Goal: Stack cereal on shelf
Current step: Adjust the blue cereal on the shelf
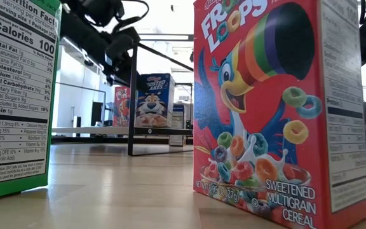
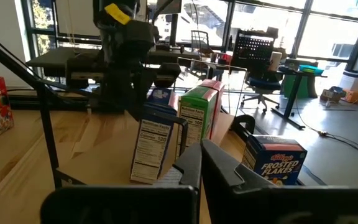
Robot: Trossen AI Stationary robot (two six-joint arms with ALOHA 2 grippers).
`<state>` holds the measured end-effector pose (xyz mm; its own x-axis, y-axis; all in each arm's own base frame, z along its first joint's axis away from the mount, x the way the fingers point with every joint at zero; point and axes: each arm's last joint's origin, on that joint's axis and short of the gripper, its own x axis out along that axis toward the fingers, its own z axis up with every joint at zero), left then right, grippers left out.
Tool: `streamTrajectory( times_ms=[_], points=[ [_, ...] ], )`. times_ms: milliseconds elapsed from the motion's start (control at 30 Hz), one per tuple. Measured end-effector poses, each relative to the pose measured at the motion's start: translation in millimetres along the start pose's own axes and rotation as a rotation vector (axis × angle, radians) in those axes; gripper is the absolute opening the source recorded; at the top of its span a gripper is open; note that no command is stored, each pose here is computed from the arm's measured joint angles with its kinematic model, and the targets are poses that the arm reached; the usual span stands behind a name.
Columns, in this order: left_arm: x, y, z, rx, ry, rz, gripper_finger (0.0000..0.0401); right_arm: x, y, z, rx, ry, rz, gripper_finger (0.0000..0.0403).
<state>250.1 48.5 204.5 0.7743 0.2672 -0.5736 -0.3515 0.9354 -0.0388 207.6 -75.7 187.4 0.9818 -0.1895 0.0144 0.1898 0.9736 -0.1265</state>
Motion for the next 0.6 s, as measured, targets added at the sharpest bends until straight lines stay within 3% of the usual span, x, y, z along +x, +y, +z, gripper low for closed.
streamTrajectory(
  times_ms=[233, 433, 600],
  points=[
    [3, -3, 1, 0.015, -0.017, -0.016, 0.0012, 0, 0, 0, 0.001, 0.0, 0.0, 0.0],
    [-5, -12, -8, -0.015, 0.075, -0.042, 0.0012, 0, 0, 0, 0.0, 0.0, 0.0, 0.0],
    [-4, -12, -14, -0.003, 0.103, 0.068, 0.0012, 0, 0, 0, 0.001, 0.001, 0.0, 0.0]
  ],
)
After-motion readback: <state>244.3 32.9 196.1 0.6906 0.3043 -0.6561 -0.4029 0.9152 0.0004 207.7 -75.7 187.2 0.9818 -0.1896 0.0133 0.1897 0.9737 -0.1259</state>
